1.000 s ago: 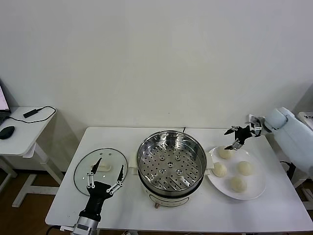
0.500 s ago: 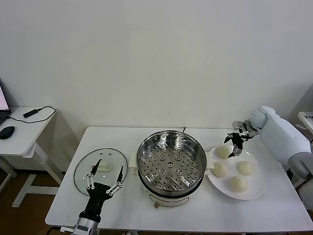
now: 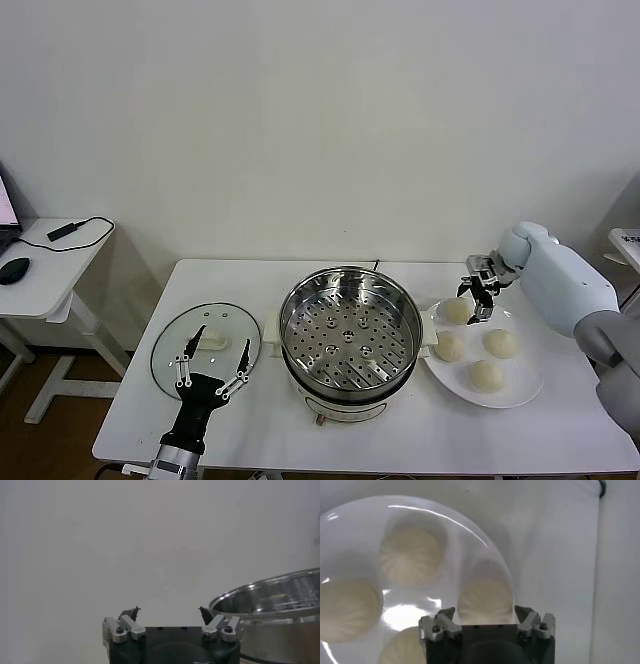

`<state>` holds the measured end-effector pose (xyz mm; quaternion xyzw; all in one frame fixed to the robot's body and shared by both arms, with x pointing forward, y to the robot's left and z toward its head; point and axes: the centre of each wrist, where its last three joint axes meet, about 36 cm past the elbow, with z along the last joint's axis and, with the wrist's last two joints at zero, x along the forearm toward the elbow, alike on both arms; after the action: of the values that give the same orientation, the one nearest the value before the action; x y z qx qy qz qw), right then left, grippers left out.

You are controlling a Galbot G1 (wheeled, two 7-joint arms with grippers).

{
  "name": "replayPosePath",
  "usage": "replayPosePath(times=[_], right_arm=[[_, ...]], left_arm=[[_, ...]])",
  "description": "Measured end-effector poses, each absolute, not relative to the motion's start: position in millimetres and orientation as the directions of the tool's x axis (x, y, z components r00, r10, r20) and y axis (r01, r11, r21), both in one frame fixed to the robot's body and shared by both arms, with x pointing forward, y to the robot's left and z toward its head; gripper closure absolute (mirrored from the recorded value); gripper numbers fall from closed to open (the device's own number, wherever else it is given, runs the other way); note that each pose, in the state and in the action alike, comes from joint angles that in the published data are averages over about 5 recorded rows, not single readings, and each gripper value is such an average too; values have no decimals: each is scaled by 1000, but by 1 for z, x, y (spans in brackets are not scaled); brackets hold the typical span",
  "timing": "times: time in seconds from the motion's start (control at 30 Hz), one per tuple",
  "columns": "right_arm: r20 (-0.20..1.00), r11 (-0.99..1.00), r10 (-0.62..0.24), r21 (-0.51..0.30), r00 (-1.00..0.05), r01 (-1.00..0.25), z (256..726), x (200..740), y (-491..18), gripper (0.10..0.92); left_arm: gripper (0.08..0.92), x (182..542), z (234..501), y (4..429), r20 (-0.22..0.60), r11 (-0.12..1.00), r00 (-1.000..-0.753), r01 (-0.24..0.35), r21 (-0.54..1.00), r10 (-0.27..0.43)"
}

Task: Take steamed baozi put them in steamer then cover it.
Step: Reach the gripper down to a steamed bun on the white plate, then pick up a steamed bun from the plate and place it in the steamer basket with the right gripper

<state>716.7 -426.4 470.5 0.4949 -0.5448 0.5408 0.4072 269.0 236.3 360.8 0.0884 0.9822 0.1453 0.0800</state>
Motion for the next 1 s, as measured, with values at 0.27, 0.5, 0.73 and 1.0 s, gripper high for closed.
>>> replayPosePath(times=[0.27, 0.5, 0.73, 1.0], right_arm=[[978, -84, -93, -194, -186, -977, 473, 716, -427, 339], [973, -131, -109, -219, -205, -967, 504, 720, -424, 355], [957, -273, -154, -281, -247, -920, 580, 724, -404, 362], [939, -517, -230, -339, -254, -786, 676, 714, -333, 361]], left_arm=[[177, 270, 363, 238, -141, 943, -971, 143, 300, 192], [177, 271, 368, 238, -152, 943, -970, 139, 302, 192], [177, 273, 372, 236, -166, 943, -966, 142, 300, 199], [177, 273, 376, 232, -180, 943, -961, 152, 295, 211]])
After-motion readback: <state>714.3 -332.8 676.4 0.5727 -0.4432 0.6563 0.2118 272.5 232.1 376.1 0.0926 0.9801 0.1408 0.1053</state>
